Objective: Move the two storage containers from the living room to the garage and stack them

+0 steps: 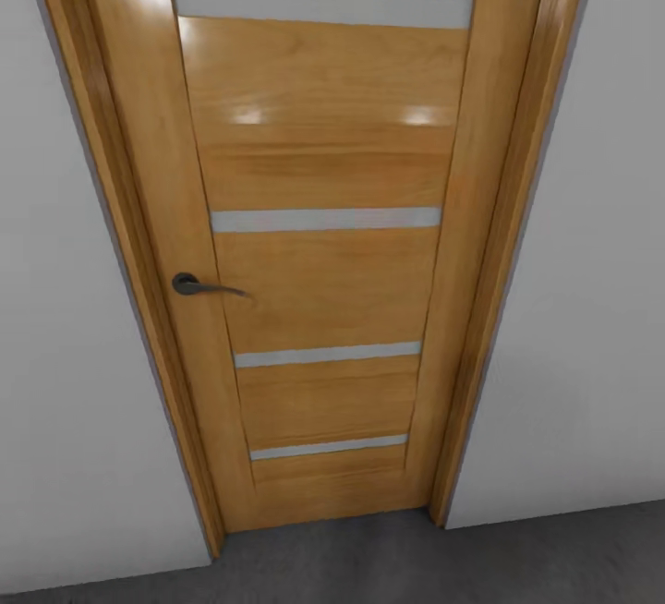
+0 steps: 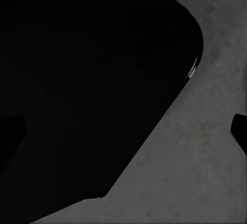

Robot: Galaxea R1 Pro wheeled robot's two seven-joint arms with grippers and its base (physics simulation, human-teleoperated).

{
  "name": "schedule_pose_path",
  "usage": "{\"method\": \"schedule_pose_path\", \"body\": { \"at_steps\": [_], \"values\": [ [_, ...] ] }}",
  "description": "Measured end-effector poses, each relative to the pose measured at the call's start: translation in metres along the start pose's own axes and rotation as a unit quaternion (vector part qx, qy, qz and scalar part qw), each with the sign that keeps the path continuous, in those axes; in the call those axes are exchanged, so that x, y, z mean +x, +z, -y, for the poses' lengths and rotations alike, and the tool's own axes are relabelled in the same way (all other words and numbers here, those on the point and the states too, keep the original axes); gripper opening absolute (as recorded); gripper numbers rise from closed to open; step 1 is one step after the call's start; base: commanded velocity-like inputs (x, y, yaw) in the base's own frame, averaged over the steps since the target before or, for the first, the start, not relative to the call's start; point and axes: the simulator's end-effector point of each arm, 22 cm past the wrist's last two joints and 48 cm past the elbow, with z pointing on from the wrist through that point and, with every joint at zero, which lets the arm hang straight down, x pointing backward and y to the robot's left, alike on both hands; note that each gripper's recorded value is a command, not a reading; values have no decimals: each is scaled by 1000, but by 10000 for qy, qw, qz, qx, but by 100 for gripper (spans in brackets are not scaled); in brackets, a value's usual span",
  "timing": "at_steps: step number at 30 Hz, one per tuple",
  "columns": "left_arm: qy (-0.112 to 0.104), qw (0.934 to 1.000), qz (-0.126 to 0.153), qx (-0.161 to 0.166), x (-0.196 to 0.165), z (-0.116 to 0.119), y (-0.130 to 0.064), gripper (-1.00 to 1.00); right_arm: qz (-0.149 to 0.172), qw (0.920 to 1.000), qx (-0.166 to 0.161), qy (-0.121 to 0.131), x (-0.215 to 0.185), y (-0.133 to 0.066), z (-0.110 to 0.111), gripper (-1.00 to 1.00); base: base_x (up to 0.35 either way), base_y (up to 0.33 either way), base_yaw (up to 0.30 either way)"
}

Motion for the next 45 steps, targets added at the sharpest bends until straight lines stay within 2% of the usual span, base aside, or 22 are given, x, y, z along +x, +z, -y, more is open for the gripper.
{"method": "schedule_pose_path", "body": {
  "at_steps": [23,45],
  "values": [
    [0,10000,2,-2,0,0,0,100,7,10000,-7,9,-1,0,-1,100,223,-144,18],
    [-1,10000,4,-6,0,-1,0,100,23,10000,11,7,0,0,2,100,24,-13,256]
  ]
}}
